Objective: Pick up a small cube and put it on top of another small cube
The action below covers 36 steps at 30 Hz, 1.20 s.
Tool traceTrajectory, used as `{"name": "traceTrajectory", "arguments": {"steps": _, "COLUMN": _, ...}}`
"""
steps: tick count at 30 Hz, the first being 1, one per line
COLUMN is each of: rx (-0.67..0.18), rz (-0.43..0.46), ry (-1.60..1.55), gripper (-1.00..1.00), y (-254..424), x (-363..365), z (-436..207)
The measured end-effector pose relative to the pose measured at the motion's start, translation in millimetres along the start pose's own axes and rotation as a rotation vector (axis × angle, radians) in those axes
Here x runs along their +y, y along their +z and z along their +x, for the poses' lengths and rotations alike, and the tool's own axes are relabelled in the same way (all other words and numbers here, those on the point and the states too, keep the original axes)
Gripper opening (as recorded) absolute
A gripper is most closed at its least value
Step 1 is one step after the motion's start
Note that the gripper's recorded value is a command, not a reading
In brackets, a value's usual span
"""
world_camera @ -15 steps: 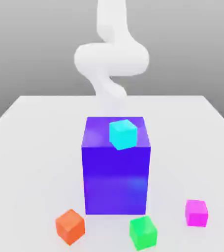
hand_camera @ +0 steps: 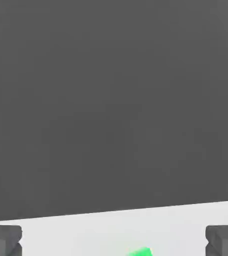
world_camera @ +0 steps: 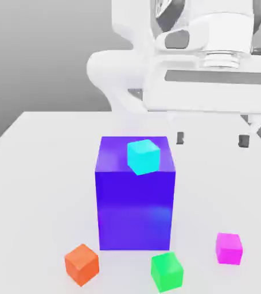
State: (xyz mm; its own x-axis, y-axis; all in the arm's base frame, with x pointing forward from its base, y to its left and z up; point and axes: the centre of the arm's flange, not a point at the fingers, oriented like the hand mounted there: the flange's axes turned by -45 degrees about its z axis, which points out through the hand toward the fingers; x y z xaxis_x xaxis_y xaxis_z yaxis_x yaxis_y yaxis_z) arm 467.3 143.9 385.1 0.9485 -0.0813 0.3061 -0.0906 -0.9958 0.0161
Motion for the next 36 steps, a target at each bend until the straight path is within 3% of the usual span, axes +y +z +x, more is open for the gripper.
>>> {"name": "traceTrajectory", "arguments": {"steps": 10, "rx": -0.283, "rz": 0.012, "ry": 0.016, "gripper": 0.0, "y": 148, "x": -71, "z": -120}}
{"name": "traceTrajectory", "arguments": {"steps": 15, "rx": -0.31, "rz": 0.017, "ry": 0.022, "gripper": 0.0, "y": 206, "x": -78, "z": -147}}
{"name": "traceTrajectory", "arguments": {"steps": 16, "rx": -0.311, "rz": 0.015, "ry": 0.021, "gripper": -1.0, "y": 215, "x": -78, "z": -151}}
{"name": "traceTrajectory", "arguments": {"steps": 23, "rx": -0.31, "rz": 0.016, "ry": 0.021, "gripper": -1.0, "y": 216, "x": -78, "z": -152}}
{"name": "traceTrajectory", "arguments": {"steps": 36, "rx": -0.247, "rz": 0.042, "ry": -0.03, "gripper": -1.0, "y": 86, "x": -43, "z": -74}}
